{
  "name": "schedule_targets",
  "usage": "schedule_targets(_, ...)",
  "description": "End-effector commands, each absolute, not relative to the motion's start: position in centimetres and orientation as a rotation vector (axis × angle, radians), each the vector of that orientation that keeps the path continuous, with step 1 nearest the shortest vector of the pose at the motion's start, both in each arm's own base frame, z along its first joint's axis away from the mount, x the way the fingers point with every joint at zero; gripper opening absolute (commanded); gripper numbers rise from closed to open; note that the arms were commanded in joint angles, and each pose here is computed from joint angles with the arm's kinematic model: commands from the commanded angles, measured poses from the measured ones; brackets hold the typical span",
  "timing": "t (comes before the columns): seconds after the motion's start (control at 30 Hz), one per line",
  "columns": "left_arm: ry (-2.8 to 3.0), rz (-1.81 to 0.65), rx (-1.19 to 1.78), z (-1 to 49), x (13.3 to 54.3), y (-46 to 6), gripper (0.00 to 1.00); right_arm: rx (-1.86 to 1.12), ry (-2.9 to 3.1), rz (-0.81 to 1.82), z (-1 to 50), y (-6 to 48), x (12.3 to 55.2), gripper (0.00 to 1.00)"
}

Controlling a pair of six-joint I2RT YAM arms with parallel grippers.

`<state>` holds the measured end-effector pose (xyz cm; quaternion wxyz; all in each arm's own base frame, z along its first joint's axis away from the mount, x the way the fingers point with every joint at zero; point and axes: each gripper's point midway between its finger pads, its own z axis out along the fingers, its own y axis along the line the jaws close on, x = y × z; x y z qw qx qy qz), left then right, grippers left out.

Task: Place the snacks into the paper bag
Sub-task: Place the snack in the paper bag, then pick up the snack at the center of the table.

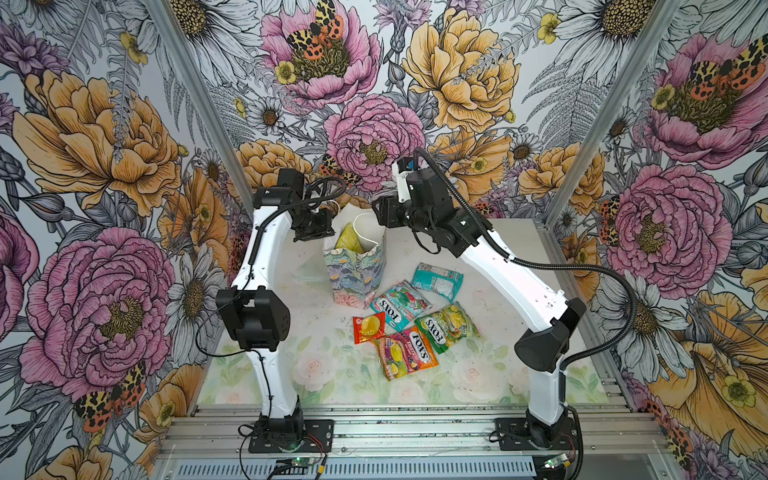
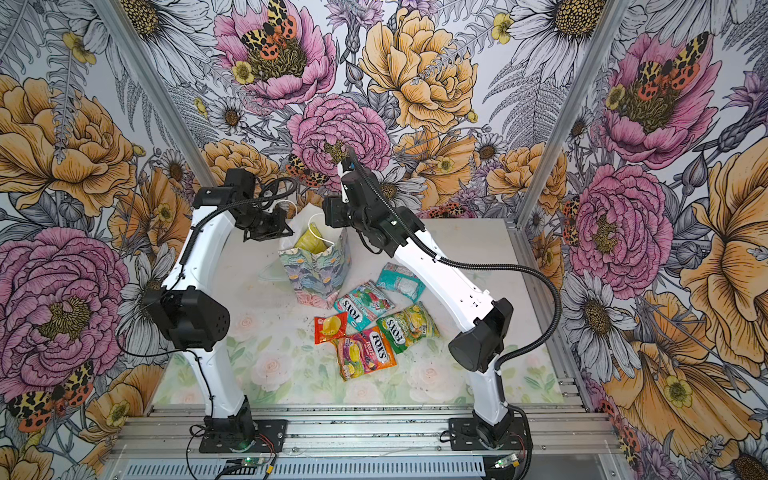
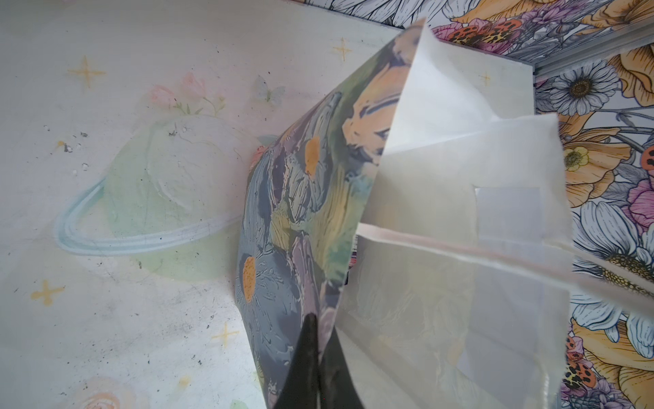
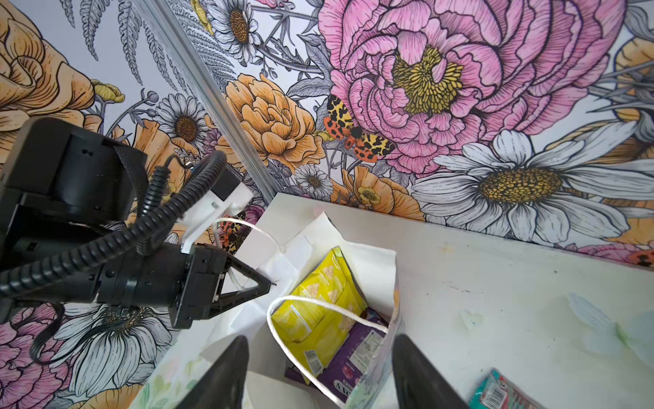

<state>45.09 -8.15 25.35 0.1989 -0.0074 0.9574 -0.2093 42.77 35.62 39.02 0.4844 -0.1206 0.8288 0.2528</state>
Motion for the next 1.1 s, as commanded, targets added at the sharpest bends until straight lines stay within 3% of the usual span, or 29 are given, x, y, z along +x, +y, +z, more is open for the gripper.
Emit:
schedule_targets(0.0,2.647,-0.630,0.011,26.8,44.2,-8.6,0.00,-0.240,2.021,0.573,39.6,32.6,42.1,0.70)
schedule_targets(0.13,2.646,-0.627,0.012,26.8,44.3,-8.5,0.00,-0.197,2.085,0.564,36.8,29.7,40.4,0.79)
schedule_targets(0.23,2.644,-0.626,0.012,26.8,44.3,-8.5,0.00,-0.111,2.122,0.590,34.1,26.7,38.5,0.93)
schedule_targets(0.47,2.645,-0.619,-0.001,26.8,44.4,-8.2,0.00,0.129,2.206,0.595,27.6,20.9,33.9,1.00)
schedule_targets(0.8,2.649,-0.610,-0.007,26.6,44.4,-8.0,0.00,0.436,2.403,0.710,16.6,18.8,27.4,0.82)
schedule_targets(1.07,2.657,-0.611,-0.010,26.3,44.5,-8.1,0.00,0.589,2.497,0.712,11.3,18.2,23.7,0.71)
